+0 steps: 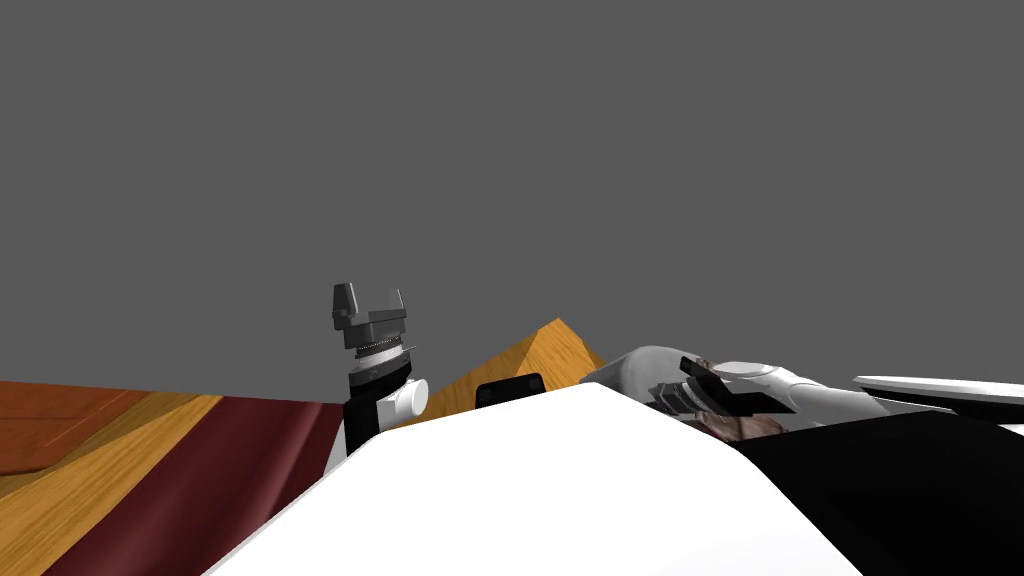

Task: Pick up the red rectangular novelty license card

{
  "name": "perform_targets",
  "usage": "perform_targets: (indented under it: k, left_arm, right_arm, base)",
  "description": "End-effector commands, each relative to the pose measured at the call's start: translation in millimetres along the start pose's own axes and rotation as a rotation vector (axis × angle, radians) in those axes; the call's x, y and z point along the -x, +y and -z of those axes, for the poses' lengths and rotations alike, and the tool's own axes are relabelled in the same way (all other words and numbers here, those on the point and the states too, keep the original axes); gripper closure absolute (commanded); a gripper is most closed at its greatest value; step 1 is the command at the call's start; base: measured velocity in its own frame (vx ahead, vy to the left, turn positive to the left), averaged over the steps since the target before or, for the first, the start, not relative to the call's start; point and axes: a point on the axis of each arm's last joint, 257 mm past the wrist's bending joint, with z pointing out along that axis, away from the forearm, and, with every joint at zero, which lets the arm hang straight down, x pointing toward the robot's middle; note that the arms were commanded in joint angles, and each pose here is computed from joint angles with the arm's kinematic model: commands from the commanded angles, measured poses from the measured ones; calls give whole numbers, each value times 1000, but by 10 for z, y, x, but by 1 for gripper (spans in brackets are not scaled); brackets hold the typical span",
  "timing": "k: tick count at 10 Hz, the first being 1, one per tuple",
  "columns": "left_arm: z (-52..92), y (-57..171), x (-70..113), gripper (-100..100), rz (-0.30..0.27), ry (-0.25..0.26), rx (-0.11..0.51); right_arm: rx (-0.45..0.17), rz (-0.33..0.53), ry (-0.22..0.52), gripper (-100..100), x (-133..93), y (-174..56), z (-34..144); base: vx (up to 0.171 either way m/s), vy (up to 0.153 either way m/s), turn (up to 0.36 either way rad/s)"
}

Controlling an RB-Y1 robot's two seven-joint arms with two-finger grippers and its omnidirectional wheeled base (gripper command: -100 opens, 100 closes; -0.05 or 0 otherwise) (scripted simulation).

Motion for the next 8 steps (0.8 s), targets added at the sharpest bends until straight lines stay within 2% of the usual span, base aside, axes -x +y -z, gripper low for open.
perform_targets:
  k: [1, 3, 5, 6, 7, 8]
  left_arm:
    - [0, 0, 0, 0, 0, 0, 0]
    - [0, 0, 0, 0, 0, 0, 0]
    - [0, 0, 0, 0, 0, 0, 0]
    - [0, 0, 0, 0, 0, 0, 0]
    - [0, 0, 0, 0, 0, 0, 0]
    - [0, 0, 0, 0, 0, 0, 0]
  right_arm:
    - [-8, 0, 11, -100, -39, -56, 27]
    - [-69, 17, 123, -100, -419, -299, 341]
    - [-111, 28, 208, -100, -699, -456, 601]
    - [-124, 31, 238, -100, -796, -503, 693]
    - [-113, 28, 216, -100, -718, -465, 614]
    - [-116, 28, 220, 0, -734, -474, 629]
  base:
    - [-5, -13, 0]
    - [-21, -38, 86]
    - [-55, -66, 67]
    - [-55, -52, 47]
    - [-21, -24, 5]
    - [0, 0, 0]
